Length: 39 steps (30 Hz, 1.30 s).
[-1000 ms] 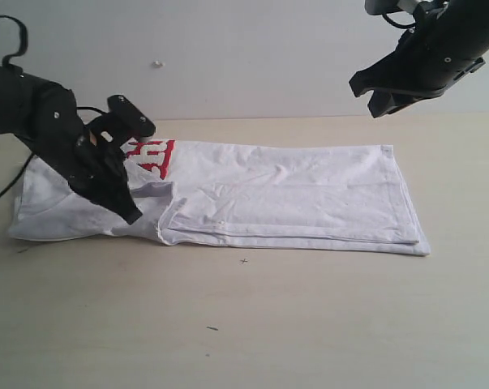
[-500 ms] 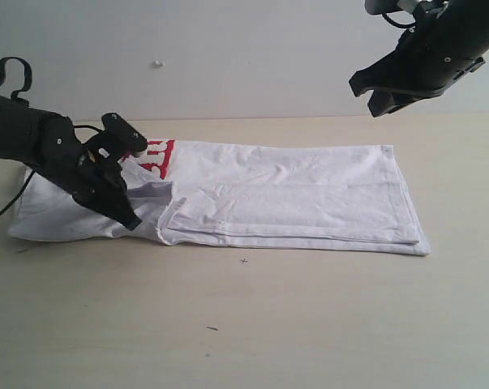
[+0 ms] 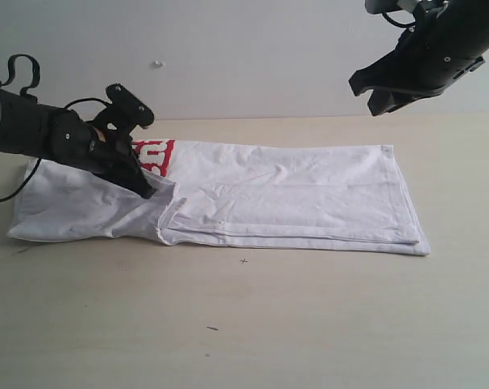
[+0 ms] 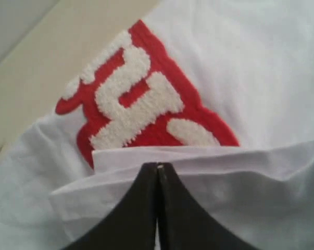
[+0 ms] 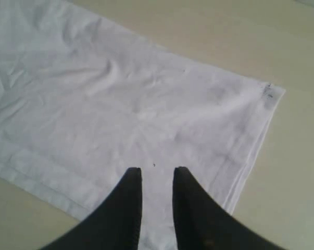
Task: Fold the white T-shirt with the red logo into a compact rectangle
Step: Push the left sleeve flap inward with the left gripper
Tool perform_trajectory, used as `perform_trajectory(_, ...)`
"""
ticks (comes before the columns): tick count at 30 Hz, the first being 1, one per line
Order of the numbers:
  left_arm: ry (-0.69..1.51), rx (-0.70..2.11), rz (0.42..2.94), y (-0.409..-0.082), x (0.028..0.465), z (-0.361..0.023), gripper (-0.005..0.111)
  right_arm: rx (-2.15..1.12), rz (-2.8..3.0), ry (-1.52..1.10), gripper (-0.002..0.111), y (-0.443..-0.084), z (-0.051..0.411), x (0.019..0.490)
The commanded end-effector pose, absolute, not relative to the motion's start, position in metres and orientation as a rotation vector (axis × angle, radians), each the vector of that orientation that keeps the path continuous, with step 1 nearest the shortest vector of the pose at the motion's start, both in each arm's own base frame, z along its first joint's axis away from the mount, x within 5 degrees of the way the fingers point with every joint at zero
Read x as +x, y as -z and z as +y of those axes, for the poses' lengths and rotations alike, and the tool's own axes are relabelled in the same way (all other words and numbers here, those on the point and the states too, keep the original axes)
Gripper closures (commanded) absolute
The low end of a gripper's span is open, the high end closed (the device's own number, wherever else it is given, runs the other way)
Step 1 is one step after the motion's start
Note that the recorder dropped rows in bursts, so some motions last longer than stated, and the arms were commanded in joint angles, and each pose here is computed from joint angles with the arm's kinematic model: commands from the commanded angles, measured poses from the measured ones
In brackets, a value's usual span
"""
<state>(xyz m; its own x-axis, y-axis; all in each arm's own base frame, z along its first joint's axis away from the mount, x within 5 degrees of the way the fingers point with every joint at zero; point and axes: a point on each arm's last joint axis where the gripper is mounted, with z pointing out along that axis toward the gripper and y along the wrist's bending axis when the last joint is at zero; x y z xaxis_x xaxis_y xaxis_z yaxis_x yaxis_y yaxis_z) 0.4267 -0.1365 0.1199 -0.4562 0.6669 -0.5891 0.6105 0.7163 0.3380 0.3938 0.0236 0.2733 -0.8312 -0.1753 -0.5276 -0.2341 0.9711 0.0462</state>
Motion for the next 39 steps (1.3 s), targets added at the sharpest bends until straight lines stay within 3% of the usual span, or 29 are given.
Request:
perform_trajectory(1,-0.098,0.921,2.147,-0.129,0.433,-0.137,0.107,-0.295,2.551,-0.138,0.085,-0.278,0.023,0.393)
perform_trajectory(8,-0.055,0.9,2.215,-0.143,0.423,-0.145,0.107,-0.295,2.551,-0.138,0.085,-0.278,0.023,0.393)
perform_trajectory(13,-0.044,1.051,2.269,-0.146,0.405,-0.165,0.107,-0.295,2.551,-0.138,0.085,-0.278,0.023,0.393)
perform_trajectory(21,-0.007,1.168,2.266,-0.118,0.391,-0.2,0.107,-0.298,2.562,-0.141,0.085,-0.277,0.023,0.392)
perform_trajectory(30,0.006,1.152,2.312,-0.089,0.391,-0.201,0.107,-0.297,2.56,-0.14,0.085,-0.277,0.023,0.392)
perform_trajectory(36,0.021,1.004,2.294,-0.126,0.399,-0.189,0.107,-0.298,2.562,-0.141,0.085,-0.277,0.023,0.392)
perform_trajectory(39,0.033,0.764,2.325,-0.156,0.411,-0.154,0.105,-0.298,2.562,-0.141,0.085,-0.277,0.023,0.392)
